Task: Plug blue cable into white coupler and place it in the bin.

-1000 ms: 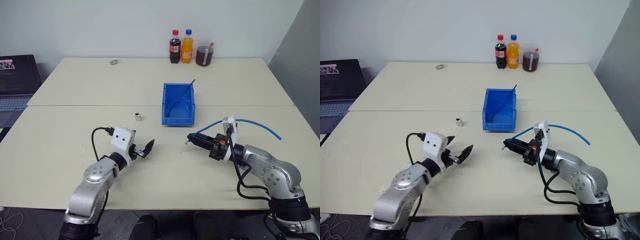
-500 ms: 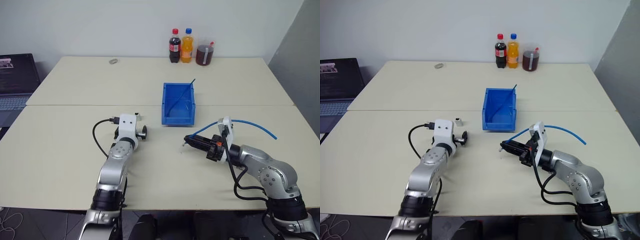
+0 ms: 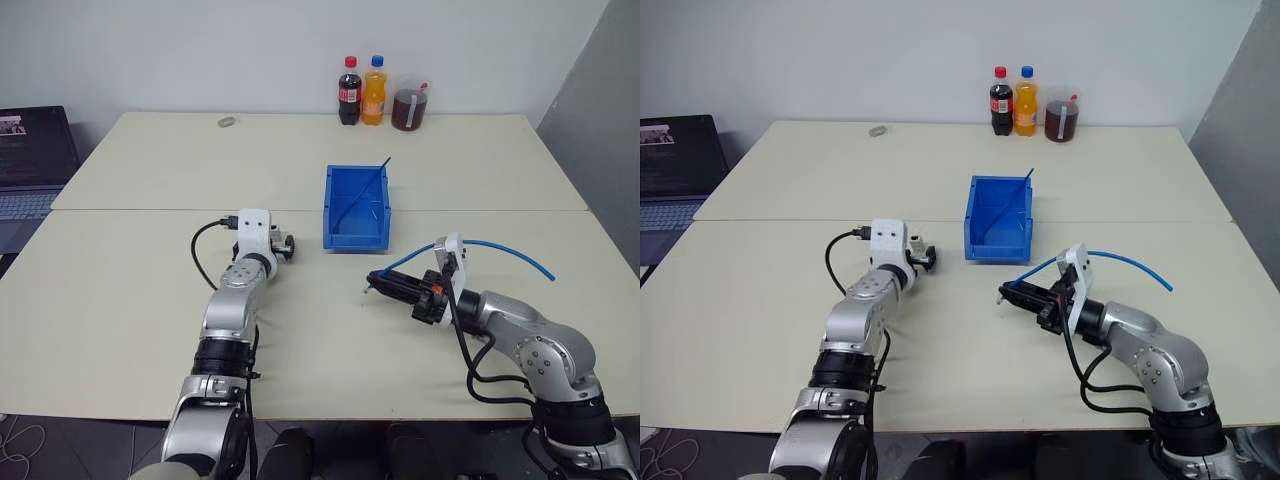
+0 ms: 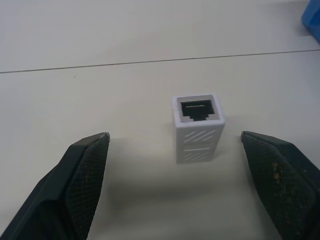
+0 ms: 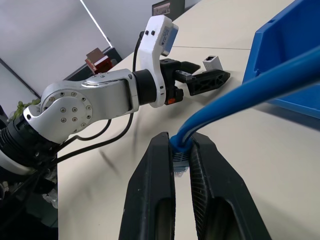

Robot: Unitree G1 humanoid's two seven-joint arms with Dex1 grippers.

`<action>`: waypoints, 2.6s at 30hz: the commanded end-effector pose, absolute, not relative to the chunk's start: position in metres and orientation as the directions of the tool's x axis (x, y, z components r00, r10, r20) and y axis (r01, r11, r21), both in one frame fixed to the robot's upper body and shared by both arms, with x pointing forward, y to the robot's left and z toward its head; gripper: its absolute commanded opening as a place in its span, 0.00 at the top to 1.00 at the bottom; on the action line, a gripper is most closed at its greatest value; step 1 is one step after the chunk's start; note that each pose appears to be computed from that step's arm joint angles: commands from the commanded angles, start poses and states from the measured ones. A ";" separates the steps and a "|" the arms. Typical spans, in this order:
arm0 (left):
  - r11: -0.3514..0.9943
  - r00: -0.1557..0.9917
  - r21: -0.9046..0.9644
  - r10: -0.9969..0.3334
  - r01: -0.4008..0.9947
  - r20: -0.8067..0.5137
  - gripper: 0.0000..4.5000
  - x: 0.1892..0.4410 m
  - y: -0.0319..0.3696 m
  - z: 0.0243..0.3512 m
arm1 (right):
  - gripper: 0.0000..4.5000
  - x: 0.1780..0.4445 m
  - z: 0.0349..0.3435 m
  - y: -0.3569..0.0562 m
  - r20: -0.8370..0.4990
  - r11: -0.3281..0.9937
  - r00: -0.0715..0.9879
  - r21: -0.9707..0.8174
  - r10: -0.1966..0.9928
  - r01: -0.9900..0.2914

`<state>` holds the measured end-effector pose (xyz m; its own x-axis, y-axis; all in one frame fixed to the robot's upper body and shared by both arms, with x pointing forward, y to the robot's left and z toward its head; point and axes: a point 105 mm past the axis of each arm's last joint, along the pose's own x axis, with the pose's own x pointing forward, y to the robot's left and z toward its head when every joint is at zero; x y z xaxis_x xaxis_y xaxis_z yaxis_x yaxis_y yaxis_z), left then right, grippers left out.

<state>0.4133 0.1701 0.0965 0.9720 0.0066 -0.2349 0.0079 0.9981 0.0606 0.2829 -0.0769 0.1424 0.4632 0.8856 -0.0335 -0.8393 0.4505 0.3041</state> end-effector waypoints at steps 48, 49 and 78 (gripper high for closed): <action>0.433 0.466 0.179 -0.851 0.884 -0.243 0.83 0.296 0.081 0.107 | 0.97 0.242 0.149 -0.079 -0.164 0.334 0.318 0.076 0.934 -0.940; 0.366 0.412 0.201 -0.865 0.909 -0.287 0.83 0.290 0.080 0.103 | 0.97 0.243 0.148 -0.078 -0.171 0.332 0.318 0.059 0.932 -0.941; 0.091 0.173 0.191 -0.866 0.977 -0.470 0.83 0.268 0.088 0.068 | 0.97 0.264 0.121 -0.031 -0.231 0.168 0.221 -0.226 0.948 -0.959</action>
<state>0.2745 0.0884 0.0755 0.2085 -0.8700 -0.4467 0.9687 0.1207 0.2170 0.2634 -0.0358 0.1129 0.2341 0.9380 -0.2555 -0.9658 0.1943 -0.1716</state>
